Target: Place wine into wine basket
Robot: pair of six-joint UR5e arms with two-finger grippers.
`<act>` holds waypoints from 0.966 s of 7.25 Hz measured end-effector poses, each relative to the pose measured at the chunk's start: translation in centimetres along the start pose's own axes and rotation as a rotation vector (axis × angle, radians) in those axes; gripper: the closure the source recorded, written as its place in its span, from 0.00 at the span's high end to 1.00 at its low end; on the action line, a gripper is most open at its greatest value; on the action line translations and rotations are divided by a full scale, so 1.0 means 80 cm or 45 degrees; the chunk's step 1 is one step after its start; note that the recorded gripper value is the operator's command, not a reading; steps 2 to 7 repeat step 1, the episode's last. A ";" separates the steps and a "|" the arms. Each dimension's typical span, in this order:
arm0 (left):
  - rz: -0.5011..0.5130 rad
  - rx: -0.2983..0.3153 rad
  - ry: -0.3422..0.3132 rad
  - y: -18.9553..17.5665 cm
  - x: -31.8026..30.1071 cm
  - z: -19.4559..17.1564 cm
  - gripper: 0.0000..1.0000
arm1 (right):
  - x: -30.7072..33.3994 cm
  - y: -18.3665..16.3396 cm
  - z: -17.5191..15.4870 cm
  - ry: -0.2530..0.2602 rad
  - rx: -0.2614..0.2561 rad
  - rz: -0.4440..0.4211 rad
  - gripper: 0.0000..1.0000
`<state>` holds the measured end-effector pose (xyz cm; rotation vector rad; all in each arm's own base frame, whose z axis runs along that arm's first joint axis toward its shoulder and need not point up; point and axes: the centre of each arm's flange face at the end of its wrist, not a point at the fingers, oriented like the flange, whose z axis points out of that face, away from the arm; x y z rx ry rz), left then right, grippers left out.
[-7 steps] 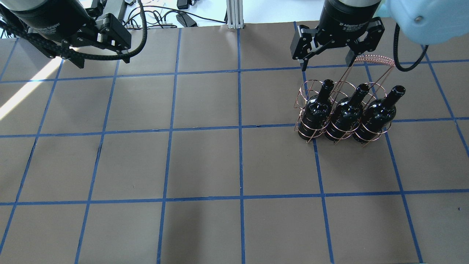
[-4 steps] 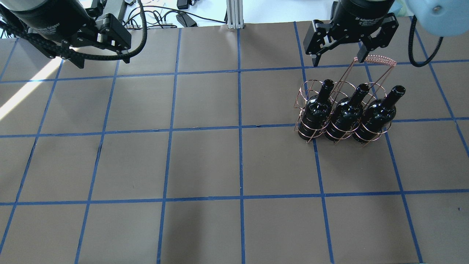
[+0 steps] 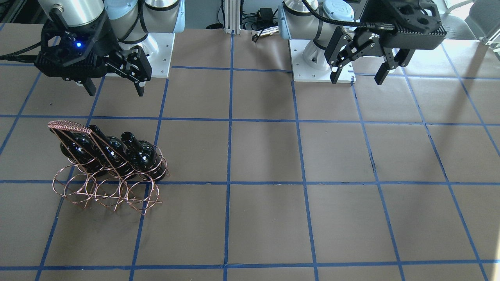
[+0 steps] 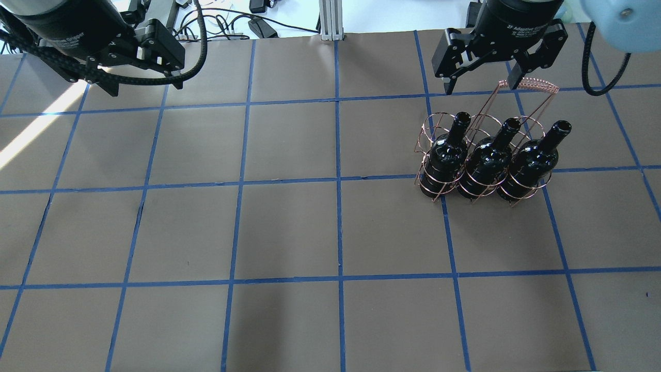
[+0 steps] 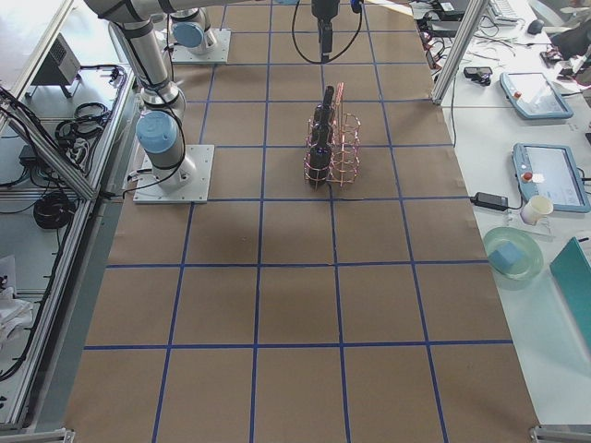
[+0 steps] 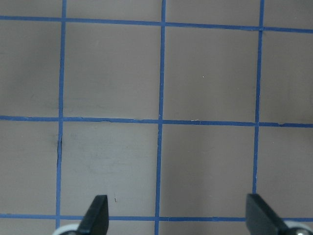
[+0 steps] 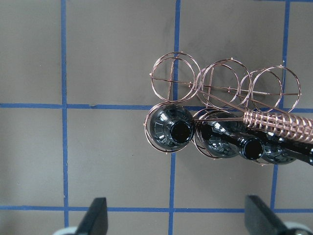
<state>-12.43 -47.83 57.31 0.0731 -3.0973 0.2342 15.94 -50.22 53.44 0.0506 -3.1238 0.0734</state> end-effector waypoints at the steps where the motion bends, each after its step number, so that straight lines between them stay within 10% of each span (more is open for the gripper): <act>1: 0.000 0.000 0.000 0.000 0.000 0.000 1.00 | 0.000 0.000 0.001 0.000 -0.002 0.000 1.00; 7: 0.000 0.000 0.000 0.000 0.000 0.000 1.00 | 0.000 0.000 0.001 0.000 -0.002 0.000 1.00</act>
